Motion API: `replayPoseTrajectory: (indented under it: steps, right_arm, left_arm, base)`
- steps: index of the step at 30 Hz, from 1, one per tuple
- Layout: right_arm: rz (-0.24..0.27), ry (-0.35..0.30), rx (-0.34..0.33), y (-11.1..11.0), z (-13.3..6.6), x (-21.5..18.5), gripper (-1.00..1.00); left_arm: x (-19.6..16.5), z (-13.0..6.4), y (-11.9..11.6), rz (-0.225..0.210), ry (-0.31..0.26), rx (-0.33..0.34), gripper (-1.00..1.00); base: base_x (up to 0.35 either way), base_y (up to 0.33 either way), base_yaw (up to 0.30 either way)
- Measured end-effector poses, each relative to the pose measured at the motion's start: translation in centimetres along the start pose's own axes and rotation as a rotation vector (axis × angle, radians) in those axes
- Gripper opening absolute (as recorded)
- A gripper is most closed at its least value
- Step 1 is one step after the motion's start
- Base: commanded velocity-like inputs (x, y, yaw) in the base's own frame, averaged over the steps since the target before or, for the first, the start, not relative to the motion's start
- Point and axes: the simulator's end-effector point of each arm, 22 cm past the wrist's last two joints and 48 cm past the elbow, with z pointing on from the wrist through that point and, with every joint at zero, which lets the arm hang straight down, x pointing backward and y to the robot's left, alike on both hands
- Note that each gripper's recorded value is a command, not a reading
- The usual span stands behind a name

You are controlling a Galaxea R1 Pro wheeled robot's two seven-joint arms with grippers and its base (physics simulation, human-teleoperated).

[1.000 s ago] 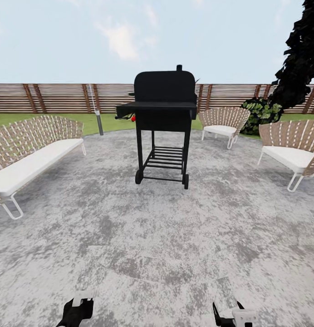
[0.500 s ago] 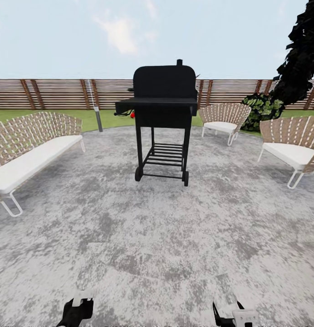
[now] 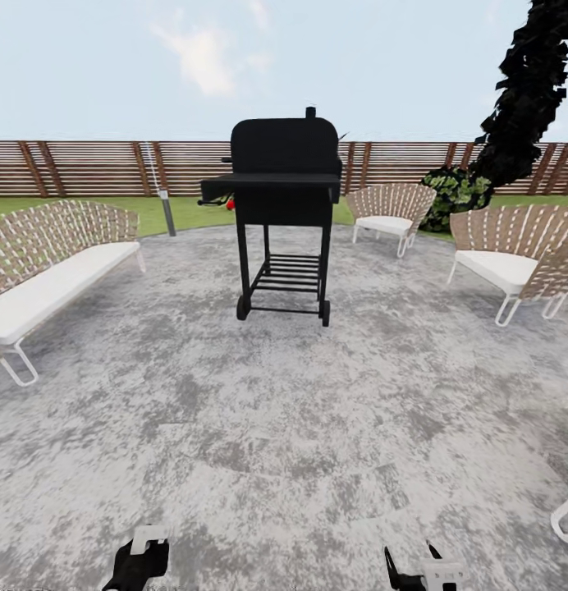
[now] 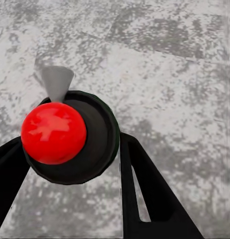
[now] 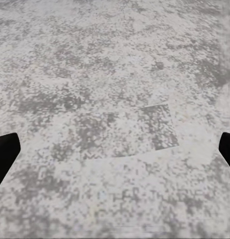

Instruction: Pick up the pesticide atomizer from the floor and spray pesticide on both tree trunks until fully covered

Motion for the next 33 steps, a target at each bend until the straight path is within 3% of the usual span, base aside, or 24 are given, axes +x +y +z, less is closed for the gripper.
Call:
replayPoseTrajectory:
  steps: [33]
  right_arm:
    - [0.0,0.0,0.001,-0.02,0.01,-0.02,1.0]
  left_arm:
    - [0.05,0.0,0.01,0.0,0.001,0.0,-1.0]
  base:
    - [-0.333,0.008,-0.275]
